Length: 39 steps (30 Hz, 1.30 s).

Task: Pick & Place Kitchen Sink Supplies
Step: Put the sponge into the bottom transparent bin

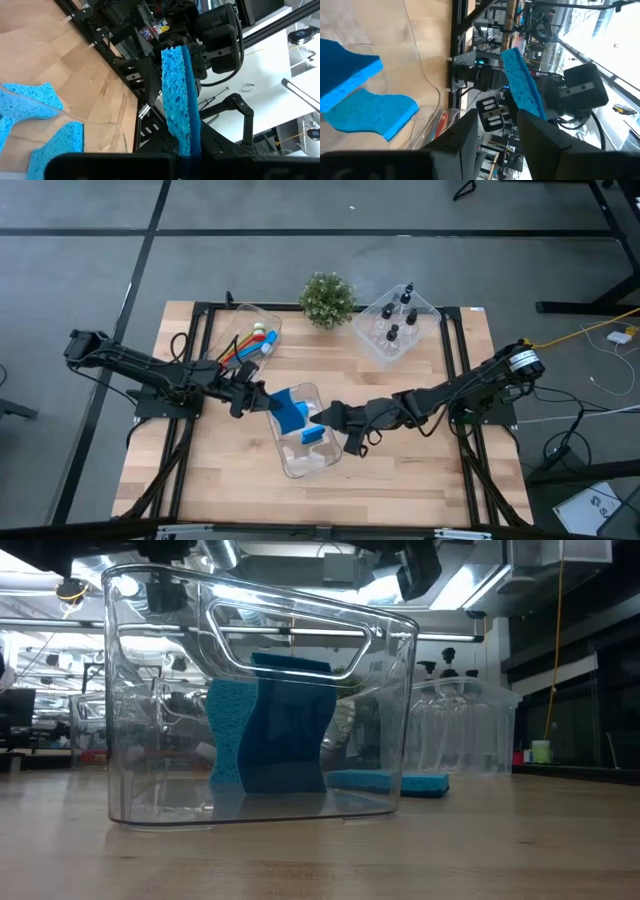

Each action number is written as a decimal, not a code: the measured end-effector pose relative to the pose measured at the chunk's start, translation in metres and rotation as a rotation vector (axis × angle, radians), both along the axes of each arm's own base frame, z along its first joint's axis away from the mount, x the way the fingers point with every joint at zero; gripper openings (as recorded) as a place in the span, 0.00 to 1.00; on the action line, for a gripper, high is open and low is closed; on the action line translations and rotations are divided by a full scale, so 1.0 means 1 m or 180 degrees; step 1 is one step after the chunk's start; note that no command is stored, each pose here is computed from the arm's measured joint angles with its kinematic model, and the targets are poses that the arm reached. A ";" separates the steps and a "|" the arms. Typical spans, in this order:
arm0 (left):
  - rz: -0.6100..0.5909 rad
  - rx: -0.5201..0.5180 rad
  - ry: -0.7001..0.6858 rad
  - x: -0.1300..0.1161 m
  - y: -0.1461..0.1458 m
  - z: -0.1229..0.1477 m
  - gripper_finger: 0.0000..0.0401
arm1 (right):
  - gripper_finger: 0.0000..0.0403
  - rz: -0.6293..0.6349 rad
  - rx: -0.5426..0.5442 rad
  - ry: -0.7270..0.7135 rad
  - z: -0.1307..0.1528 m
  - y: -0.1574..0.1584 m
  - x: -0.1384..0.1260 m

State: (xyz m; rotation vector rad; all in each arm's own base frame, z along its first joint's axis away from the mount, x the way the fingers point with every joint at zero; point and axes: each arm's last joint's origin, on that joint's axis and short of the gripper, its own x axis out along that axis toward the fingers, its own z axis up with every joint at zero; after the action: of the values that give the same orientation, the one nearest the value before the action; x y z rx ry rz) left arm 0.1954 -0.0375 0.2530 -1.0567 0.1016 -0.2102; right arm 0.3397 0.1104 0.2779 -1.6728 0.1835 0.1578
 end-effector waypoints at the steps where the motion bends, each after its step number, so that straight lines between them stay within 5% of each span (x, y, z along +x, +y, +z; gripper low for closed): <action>1: -0.0001 -0.0001 0.0000 0.000 0.000 0.000 0.03 | 0.34 -0.0001 0.0001 -0.0003 0.000 0.000 0.000; 17: 0.0033 0.0009 -0.0001 -0.002 -0.007 0.000 0.03 | 0.34 -0.0006 -0.0045 0.0177 -0.005 0.000 -0.001; 29: 0.0039 0.0018 -0.0001 -0.001 -0.007 0.000 0.03 | 0.34 -0.0090 0.0256 0.0169 -0.006 -0.001 -0.001; 39: 0.0049 -0.0233 0.0096 -0.001 -0.007 -0.001 0.03 | 0.34 -0.0185 0.0100 0.0223 -0.016 0.000 0.004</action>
State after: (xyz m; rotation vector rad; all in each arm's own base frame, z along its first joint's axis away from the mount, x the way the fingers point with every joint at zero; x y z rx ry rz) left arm 0.1940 -0.0441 0.2517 -1.1335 0.1135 -0.1852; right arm 0.3441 0.1100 0.2621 -1.6300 0.2808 0.1749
